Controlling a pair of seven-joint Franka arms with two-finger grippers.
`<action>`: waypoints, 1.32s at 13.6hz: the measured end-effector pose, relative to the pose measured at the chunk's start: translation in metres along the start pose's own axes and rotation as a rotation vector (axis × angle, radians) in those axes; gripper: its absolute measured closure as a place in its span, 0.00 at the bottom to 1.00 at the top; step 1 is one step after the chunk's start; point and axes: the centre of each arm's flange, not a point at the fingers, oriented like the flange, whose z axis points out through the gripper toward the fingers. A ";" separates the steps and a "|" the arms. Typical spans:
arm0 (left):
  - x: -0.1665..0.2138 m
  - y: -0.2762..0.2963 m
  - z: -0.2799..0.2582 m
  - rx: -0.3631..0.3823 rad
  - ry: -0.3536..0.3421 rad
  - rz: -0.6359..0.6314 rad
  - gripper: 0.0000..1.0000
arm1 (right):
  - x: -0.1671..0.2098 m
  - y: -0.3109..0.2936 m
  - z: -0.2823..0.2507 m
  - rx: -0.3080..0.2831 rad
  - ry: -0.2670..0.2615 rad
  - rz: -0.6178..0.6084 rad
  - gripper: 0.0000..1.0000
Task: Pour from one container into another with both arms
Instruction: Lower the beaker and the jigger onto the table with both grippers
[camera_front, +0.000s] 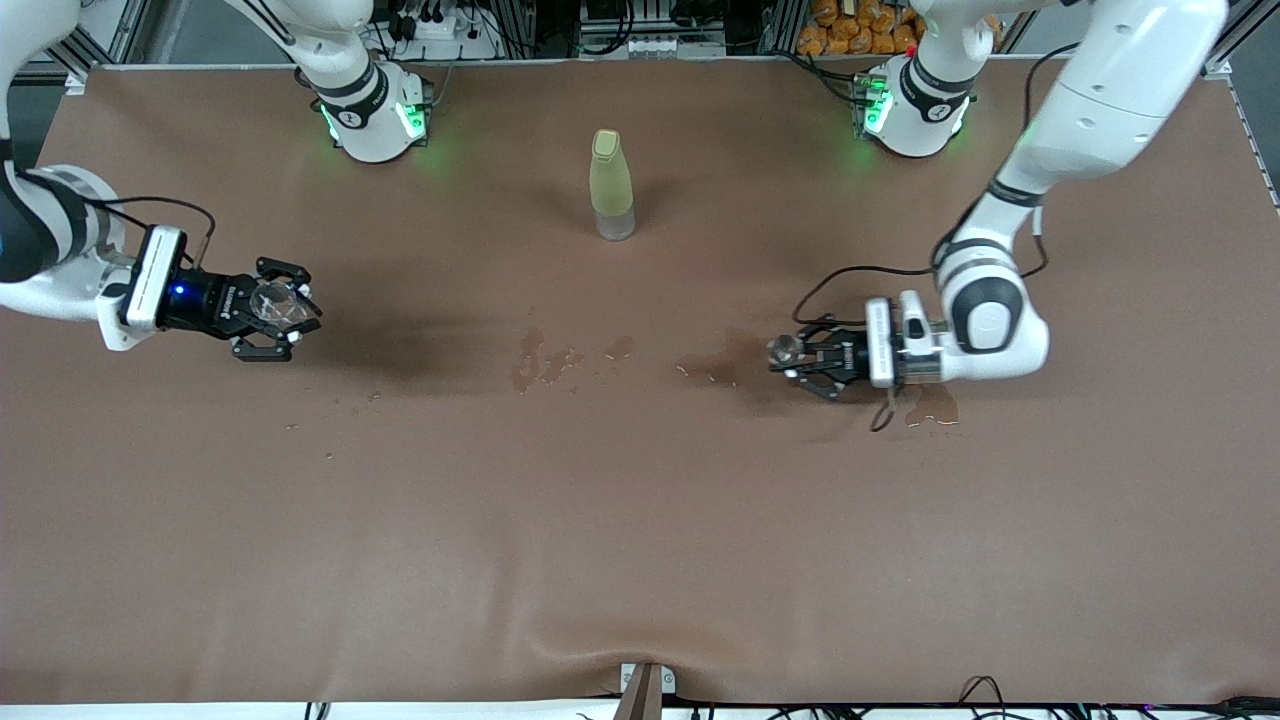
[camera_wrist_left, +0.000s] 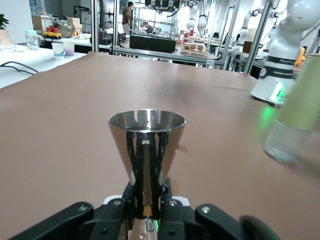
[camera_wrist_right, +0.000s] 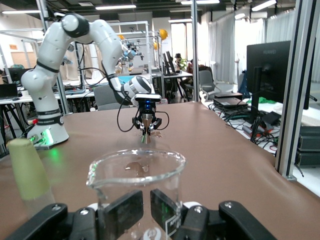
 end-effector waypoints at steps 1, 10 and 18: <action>-0.009 0.002 -0.023 -0.010 0.005 -0.003 0.79 | -0.016 0.002 -0.001 0.002 0.011 -0.022 0.84; -0.086 0.040 -0.187 0.056 0.022 -0.030 0.79 | -0.128 0.008 0.009 0.015 0.043 -0.087 0.84; -0.147 0.051 -0.226 0.149 0.076 -0.009 0.79 | -0.192 0.015 0.018 -0.006 -0.012 -0.088 0.84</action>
